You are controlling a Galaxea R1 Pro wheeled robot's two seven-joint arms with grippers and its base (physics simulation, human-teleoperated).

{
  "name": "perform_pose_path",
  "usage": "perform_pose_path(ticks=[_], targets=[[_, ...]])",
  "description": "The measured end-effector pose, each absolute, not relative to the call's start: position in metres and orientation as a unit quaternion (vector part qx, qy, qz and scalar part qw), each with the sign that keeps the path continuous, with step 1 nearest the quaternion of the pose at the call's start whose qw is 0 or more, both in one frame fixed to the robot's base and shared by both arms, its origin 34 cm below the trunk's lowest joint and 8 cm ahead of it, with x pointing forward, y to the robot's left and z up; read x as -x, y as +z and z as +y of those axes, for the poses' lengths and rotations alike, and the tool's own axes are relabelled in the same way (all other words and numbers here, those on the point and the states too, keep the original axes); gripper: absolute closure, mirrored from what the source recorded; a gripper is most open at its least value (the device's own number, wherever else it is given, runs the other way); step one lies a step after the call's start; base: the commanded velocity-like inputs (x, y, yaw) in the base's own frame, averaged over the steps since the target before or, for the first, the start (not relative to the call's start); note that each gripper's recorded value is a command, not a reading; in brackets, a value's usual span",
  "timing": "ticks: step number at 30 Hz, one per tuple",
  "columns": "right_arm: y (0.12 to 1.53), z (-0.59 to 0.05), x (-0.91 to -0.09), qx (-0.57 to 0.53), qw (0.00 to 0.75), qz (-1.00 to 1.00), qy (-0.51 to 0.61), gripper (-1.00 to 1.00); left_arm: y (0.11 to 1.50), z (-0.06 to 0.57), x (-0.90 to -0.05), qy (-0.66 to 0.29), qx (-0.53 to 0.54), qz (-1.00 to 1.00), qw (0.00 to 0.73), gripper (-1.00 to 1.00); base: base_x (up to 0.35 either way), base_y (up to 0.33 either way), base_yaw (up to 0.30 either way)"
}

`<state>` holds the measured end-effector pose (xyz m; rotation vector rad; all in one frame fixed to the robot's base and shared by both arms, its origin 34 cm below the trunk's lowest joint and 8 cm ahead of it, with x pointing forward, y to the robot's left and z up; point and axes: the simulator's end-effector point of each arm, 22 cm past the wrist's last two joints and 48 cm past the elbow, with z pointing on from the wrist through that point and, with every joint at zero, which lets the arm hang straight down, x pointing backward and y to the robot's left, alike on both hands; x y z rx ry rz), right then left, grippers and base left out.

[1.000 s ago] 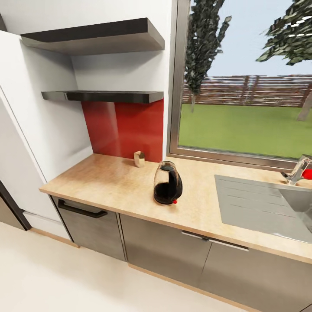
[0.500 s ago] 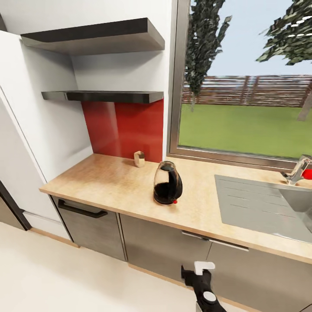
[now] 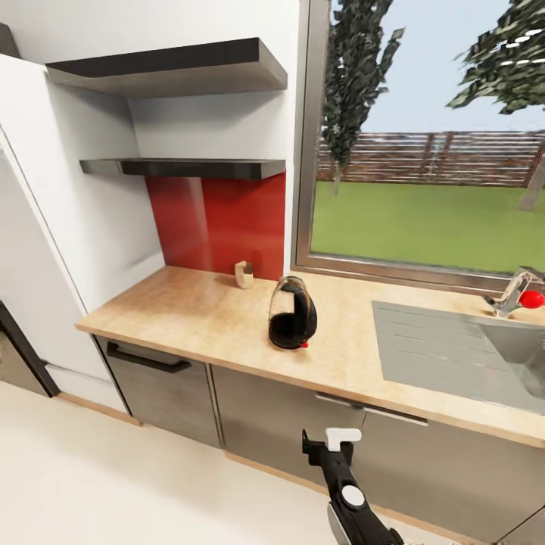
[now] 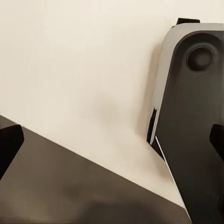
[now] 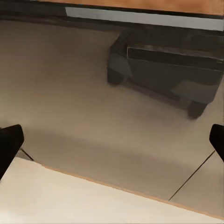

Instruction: Set up a coffee station on the kitchen countertop: keep the coffee maker on the countertop, move the bottle of coffee from the kitchen shelf to the counter next to the coffee maker, place a paper coffee filter on top of the coffee maker, put the saucer next to the coffee maker with the coffee cup on the saucer, and place the electric kettle next to the coffee maker.

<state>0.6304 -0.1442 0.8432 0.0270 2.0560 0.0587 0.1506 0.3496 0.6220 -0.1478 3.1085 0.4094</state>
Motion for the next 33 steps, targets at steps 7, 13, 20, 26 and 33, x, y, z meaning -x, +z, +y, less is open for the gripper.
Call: perform_pose_path(ticks=[7,13,20,26,33], targets=[[0.854,-0.135,-0.635,0.002,0.527,0.849,0.029,-1.0,0.622,0.349,-0.151,0.13,0.048,0.99,0.002,-1.0,-0.035,0.0,0.0],[0.857,-0.134,-0.638,0.002,0.531,0.847,0.03,-1.0,0.622,0.349,-0.151,0.13,0.048,0.99,0.002,-1.0,-0.093,0.0,0.0],[0.86,-0.134,-0.639,0.002,0.534,0.845,0.03,-1.0,0.622,0.349,-0.151,0.13,0.048,0.99,0.002,-1.0,-0.225,0.0,0.0],[0.86,-0.133,-0.639,0.003,0.534,0.845,0.031,-1.0,0.622,0.349,-0.151,0.13,0.048,0.99,0.002,-1.0,-0.034,0.0,0.0],[0.86,-0.133,-0.639,0.003,0.534,0.845,0.031,-1.0,0.622,0.349,-0.151,0.13,0.048,0.99,0.002,-1.0,-0.002,0.0,0.0]])
